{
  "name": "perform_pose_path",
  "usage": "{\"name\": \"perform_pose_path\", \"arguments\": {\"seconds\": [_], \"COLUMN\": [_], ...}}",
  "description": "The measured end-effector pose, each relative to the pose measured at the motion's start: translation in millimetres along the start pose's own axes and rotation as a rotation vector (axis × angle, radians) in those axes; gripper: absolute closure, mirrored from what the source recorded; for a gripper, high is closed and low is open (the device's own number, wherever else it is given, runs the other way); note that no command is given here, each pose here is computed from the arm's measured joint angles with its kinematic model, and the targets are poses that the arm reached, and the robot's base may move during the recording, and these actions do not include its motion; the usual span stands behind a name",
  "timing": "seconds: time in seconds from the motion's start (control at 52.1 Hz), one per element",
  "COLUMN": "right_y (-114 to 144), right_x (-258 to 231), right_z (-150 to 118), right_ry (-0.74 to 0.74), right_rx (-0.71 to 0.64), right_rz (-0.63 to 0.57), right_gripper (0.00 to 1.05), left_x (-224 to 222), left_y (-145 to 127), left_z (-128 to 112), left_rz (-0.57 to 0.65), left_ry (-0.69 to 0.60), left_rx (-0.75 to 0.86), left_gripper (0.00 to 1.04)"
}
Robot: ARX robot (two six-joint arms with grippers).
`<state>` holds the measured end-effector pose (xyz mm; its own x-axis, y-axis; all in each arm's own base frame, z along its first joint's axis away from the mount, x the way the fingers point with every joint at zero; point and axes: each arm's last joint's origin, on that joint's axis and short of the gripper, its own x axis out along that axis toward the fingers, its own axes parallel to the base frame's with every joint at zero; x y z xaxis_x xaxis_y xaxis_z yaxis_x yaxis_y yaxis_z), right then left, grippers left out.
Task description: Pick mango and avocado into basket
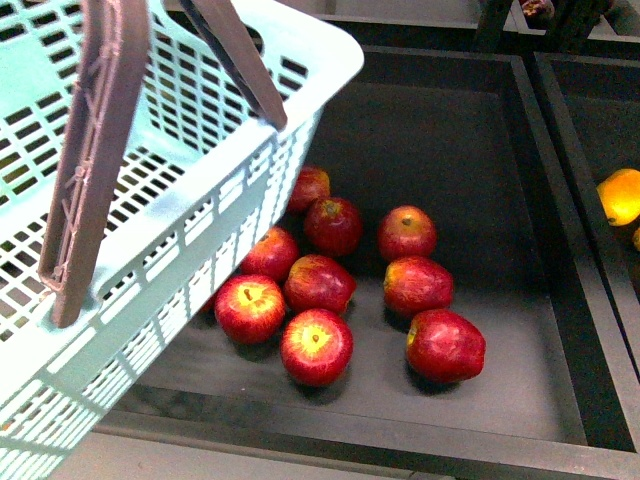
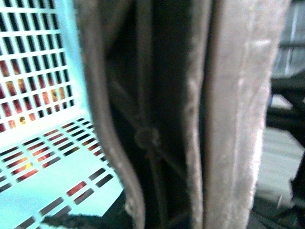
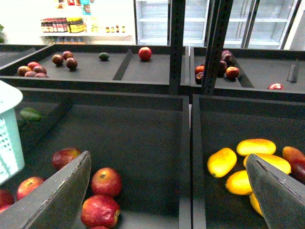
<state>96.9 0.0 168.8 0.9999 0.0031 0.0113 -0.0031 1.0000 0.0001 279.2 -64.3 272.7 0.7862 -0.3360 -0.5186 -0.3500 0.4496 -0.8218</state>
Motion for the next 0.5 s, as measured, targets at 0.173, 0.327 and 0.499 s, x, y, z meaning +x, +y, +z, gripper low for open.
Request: {"name": "perform_pose_path", "arguments": {"seconds": [0.173, 0.327, 0.499], "right_y": [-0.1, -0.1, -0.1], "right_x": [0.0, 0.0, 0.0], "right_z": [0.0, 0.0, 0.0], "right_ry": [0.000, 0.000, 0.000], "right_rx": [0.000, 0.000, 0.000], "right_rz": [-0.003, -0.004, -0.004], "right_gripper": [0.09, 0.09, 0.09], "left_x": [39.8, 65.1, 85.9], "left_y": [-27.5, -59.8, -95.7], "left_z": [6.1, 6.3, -17.6], "left_rz": [-0.003, -0.051, -0.090], "left_ry": [0.053, 0.125, 0.290], "left_rx": [0.100, 0.162, 0.247], "left_gripper": [0.89, 0.89, 0.89]}}
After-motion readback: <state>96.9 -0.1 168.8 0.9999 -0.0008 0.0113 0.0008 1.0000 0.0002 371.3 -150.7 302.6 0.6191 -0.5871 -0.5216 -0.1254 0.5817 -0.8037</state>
